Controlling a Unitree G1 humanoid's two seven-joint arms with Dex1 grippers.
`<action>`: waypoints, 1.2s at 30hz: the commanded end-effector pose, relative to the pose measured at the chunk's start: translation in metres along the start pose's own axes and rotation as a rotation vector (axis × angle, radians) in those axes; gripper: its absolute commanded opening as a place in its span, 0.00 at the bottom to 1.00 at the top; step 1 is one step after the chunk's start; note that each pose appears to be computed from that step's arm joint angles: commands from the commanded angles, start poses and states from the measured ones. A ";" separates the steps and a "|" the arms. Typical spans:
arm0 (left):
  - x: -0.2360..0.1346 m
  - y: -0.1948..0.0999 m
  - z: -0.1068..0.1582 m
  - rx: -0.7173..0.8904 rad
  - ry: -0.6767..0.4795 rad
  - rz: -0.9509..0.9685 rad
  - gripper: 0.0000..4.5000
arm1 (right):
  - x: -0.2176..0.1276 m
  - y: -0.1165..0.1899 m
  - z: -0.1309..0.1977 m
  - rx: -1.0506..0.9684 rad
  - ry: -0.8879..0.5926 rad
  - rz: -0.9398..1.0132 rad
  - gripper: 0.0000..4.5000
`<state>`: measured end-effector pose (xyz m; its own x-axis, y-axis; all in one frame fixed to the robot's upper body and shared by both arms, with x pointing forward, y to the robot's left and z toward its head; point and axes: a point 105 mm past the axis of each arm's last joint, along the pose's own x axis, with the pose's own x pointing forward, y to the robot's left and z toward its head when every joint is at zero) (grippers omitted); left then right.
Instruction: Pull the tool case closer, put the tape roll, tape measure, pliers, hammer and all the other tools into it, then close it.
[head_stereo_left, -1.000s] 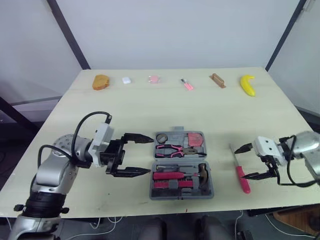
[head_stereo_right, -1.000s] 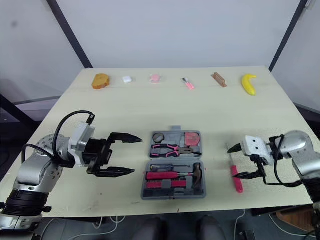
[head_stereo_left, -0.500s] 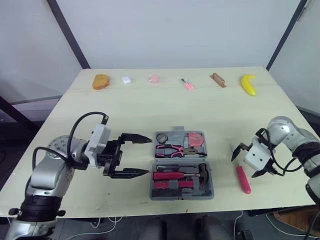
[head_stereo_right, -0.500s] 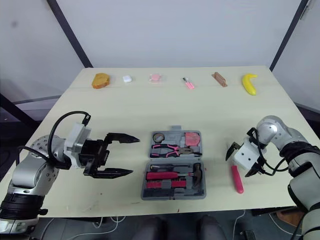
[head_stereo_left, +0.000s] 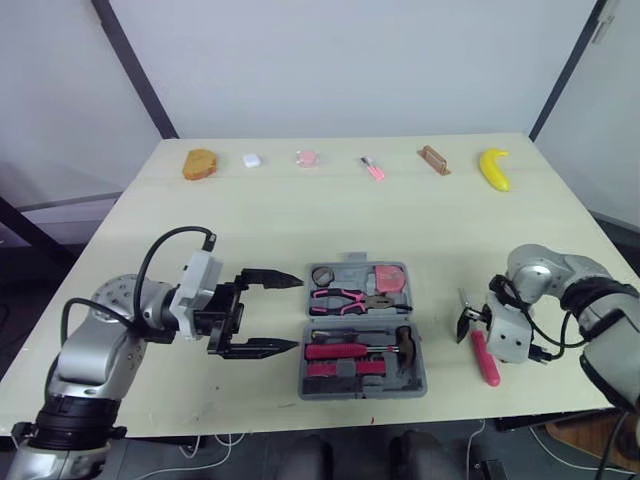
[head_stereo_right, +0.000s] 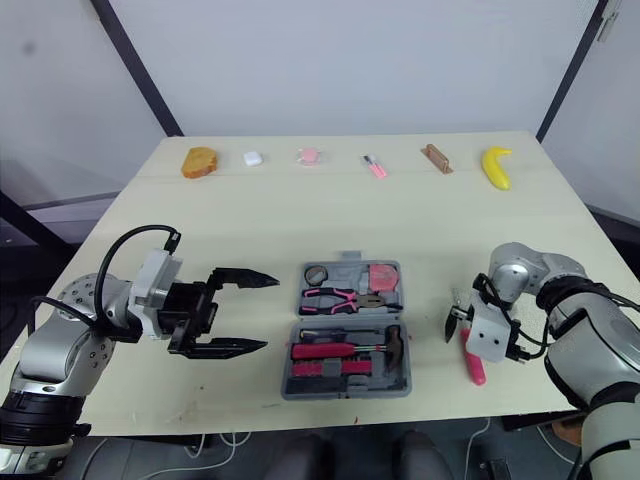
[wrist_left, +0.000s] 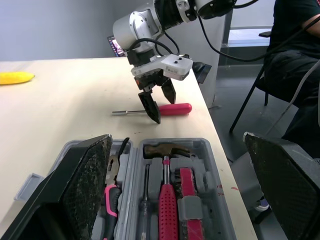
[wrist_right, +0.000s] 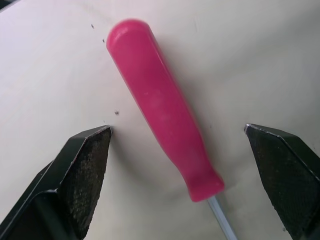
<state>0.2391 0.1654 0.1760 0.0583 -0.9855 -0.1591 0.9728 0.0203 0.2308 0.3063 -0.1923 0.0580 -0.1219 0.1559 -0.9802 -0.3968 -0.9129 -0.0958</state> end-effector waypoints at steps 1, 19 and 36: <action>-0.002 -0.001 0.010 0.042 -0.004 0.003 1.00 | 0.002 0.001 -0.004 0.006 0.021 0.011 0.94; -0.002 -0.008 0.005 0.031 -0.008 -0.059 1.00 | -0.027 -0.006 -0.009 0.374 -0.102 -0.270 0.08; -0.006 -0.007 0.004 0.018 -0.027 -0.062 1.00 | -0.040 0.014 0.026 1.759 -0.185 -0.948 0.08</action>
<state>0.2335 0.1680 0.1726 0.0074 -0.9883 -0.1526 0.9761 -0.0261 0.2159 0.2862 -0.1973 0.0949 0.5464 0.4839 -0.6836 -0.7607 0.6282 -0.1634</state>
